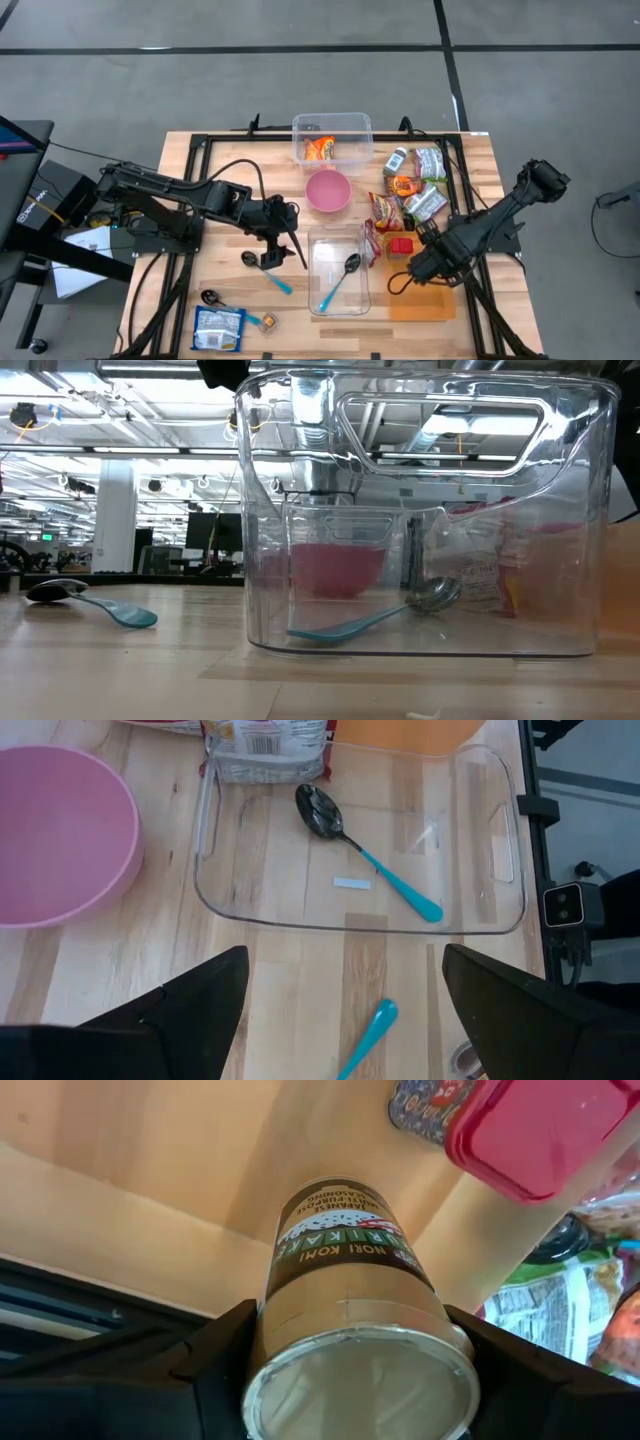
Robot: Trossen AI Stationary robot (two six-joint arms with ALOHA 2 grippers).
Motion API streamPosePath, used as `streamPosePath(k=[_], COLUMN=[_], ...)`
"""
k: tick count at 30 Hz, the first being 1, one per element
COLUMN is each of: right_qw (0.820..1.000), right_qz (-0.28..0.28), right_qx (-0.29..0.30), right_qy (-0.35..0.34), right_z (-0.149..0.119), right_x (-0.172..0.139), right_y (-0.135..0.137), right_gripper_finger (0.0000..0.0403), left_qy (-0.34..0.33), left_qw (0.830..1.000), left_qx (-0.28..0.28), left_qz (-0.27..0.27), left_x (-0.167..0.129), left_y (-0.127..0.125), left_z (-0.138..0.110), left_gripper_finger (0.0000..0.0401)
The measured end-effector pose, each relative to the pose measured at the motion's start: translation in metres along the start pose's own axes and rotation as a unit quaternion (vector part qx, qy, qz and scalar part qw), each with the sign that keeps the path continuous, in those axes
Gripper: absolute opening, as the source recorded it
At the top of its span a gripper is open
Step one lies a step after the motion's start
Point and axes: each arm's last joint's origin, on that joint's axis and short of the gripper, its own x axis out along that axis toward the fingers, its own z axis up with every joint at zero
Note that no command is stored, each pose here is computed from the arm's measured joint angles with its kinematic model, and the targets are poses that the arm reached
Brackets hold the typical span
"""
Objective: Pick & Place Food Item
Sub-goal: Put the gold seasoning bottle into the orange bin
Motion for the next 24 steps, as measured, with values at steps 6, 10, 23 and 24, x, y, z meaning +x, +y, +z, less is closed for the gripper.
streamPosePath(k=[6, 10, 23, 24], right_qw=[0.999, 0.999, 0.997, 0.997], right_qz=[-0.002, -0.019, -0.024, -0.024], right_qx=[-0.031, -0.047, -0.073, -0.073], right_qy=[-0.017, -0.019, -0.009, -0.004], right_z=[0.003, 0.004, 0.002, 0.001], right_x=[0.000, 0.000, 0.009, 0.011], right_y=[0.000, -0.001, -0.002, -0.003], right_gripper_finger=[0.0268, 0.0268, 0.0268, 0.0268], left_qy=[0.000, 0.000, -0.002, -0.005], left_qw=[1.000, 1.000, 1.000, 1.000], left_qx=[0.000, 0.000, 0.000, 0.000], left_qz=[0.000, 0.000, 0.003, 0.004], left_x=[0.000, 0.000, 0.000, 0.000], left_y=[0.000, 0.000, 0.000, 0.000], left_z=[0.000, 0.000, 0.000, 0.001], left_gripper_finger=[0.0328, 0.0328, 0.0328, 0.0328])
